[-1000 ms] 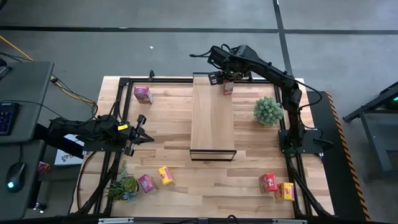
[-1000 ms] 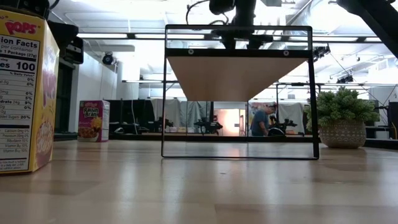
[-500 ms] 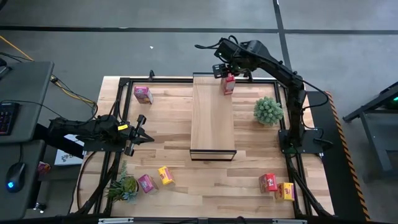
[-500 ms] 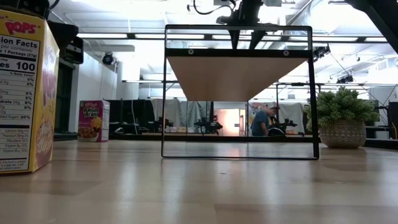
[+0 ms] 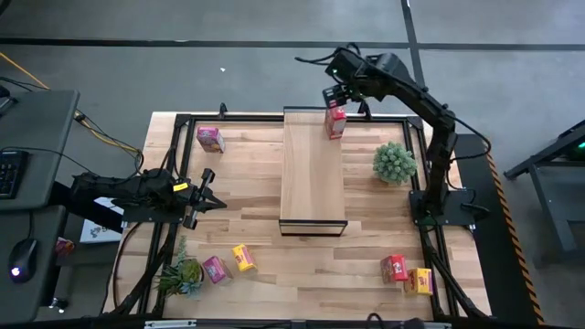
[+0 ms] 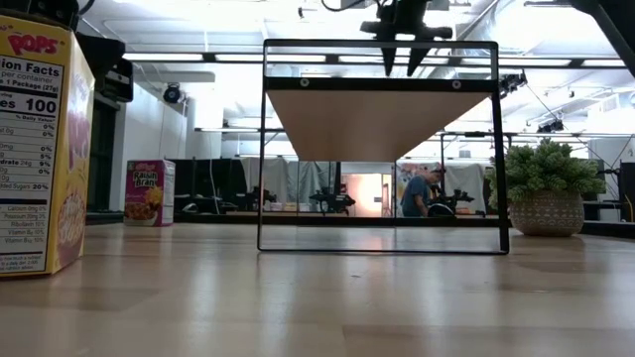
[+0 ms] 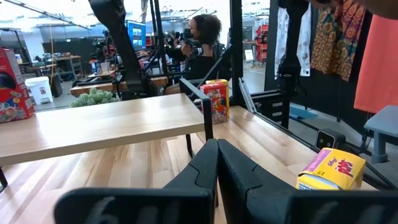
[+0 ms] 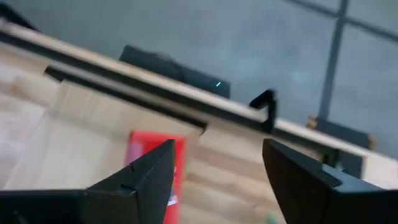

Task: Stack cereal on shelf
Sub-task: Put the top red cereal box on the shelf

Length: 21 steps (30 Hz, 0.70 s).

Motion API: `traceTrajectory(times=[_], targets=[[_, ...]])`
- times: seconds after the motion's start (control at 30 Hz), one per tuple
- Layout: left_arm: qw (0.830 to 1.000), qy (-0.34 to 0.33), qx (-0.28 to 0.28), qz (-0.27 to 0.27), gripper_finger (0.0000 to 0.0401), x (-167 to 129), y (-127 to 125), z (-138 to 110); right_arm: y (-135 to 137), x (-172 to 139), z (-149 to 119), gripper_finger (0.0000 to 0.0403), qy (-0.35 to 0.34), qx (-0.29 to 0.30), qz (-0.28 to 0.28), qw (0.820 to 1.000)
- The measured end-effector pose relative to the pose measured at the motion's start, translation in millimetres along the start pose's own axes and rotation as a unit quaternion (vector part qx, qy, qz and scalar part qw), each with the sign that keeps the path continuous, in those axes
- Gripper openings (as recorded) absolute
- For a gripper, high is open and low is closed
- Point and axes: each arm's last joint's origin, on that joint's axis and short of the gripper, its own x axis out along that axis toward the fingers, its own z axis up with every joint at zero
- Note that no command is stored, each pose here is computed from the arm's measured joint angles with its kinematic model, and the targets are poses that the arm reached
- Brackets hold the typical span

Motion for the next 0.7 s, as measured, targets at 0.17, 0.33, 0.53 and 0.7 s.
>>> traceTrajectory(times=[0.17,0.33,0.53,0.7], targets=[[1.0,0.0,0.0,0.0,0.0,0.0,0.0,0.0,-17.3,-11.8,3.4,0.0159,-0.031,-0.002,-0.026,0.999],[1.0,0.0,0.0,0.0,0.0,0.0,0.0,0.0,-13.8,6.1,-3.7,0.0039,-0.001,-0.04,-0.048,0.998],[1.0,0.0,0.0,0.0,0.0,0.0,0.0,0.0,-23.5,36.5,-38.4,0.0017,0.07,-0.091,-0.101,0.988],[1.0,0.0,0.0,0.0,0.0,0.0,0.0,0.0,-41.4,37.2,-67.7,0.0005,0.038,-0.083,-0.04,0.995]])
